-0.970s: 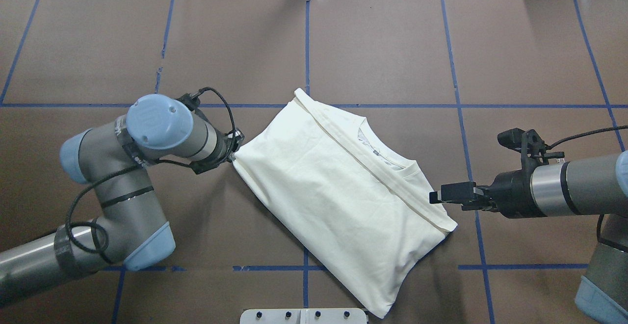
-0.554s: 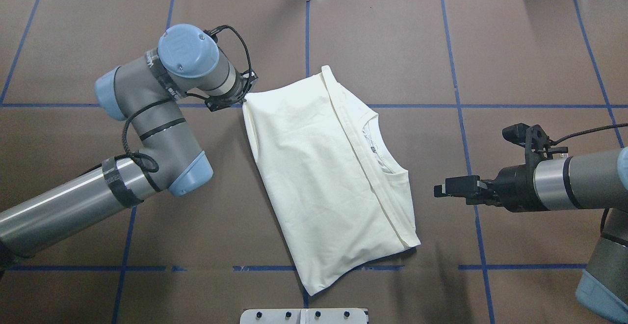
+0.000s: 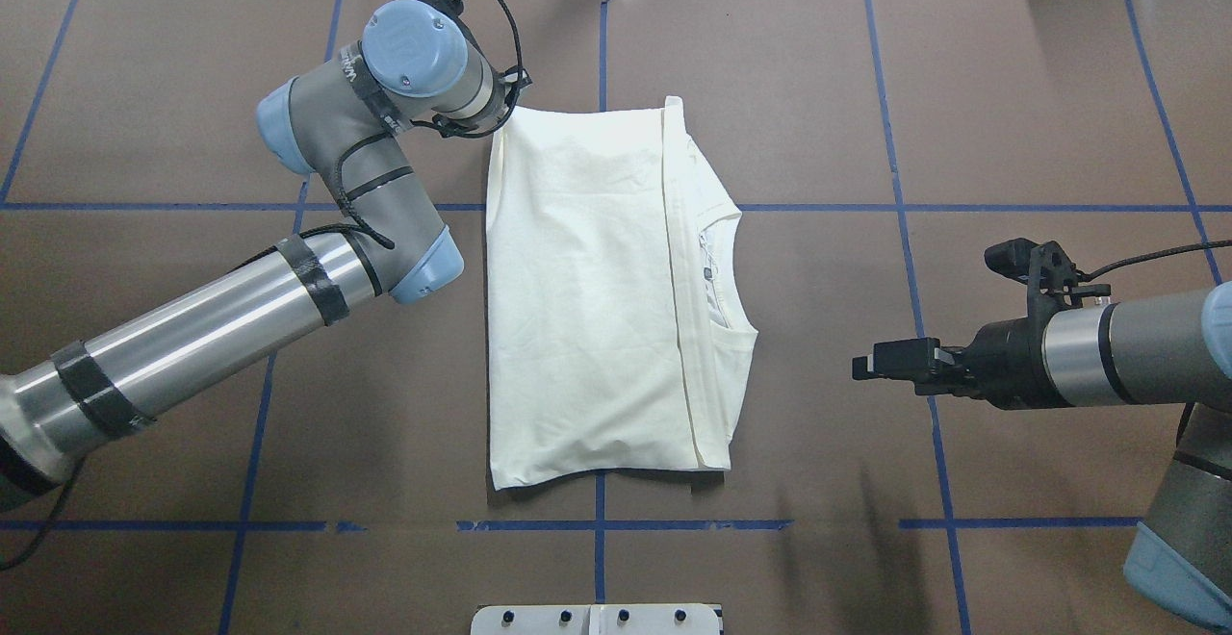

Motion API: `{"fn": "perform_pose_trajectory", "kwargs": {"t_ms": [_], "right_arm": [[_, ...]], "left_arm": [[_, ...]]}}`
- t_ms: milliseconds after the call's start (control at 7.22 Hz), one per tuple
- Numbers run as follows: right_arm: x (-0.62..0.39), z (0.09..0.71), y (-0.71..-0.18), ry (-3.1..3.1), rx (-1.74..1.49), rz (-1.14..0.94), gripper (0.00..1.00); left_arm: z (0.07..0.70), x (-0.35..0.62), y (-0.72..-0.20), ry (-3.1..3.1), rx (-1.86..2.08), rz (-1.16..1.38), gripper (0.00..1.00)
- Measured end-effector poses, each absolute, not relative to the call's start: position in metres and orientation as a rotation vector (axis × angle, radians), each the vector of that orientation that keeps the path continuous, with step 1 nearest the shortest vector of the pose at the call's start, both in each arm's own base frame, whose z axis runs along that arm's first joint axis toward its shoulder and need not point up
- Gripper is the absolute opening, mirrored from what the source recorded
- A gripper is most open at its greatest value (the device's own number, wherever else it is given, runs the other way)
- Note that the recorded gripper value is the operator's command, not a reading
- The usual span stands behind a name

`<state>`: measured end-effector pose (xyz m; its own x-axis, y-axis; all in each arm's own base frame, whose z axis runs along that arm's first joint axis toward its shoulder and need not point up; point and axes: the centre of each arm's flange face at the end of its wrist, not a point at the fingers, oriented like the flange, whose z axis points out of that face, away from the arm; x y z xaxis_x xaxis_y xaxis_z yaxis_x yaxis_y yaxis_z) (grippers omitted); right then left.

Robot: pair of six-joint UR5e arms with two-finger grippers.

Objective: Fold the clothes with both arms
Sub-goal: 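Raise the left gripper aside while the right gripper moves over the shirt's side edge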

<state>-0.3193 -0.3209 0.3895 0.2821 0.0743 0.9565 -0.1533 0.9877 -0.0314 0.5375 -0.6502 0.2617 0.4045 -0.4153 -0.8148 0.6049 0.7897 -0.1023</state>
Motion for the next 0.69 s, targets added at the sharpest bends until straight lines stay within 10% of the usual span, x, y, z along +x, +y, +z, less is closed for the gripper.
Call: {"fn": "perform_pose_trajectory", "kwargs": {"t_ms": [139, 277, 693], "right_arm": [[-0.320, 0.391, -0.321, -1.273, 0.070, 0.154, 1.00], [-0.321, 0.392, -0.321, -1.272, 0.069, 0.153, 1.00], [-0.331, 0.391, -0.331, -1.265, 0.084, 0.160, 1.00]], "left_arm": [[0.266, 0.543, -0.656, 0.968, 0.234, -0.648, 0.24], [0.273, 0.547, -0.659, 0.971, 0.241, -0.642, 0.99], [0.283, 0.537, -0.666, 0.941, 0.326, -0.571, 1.00]]}}
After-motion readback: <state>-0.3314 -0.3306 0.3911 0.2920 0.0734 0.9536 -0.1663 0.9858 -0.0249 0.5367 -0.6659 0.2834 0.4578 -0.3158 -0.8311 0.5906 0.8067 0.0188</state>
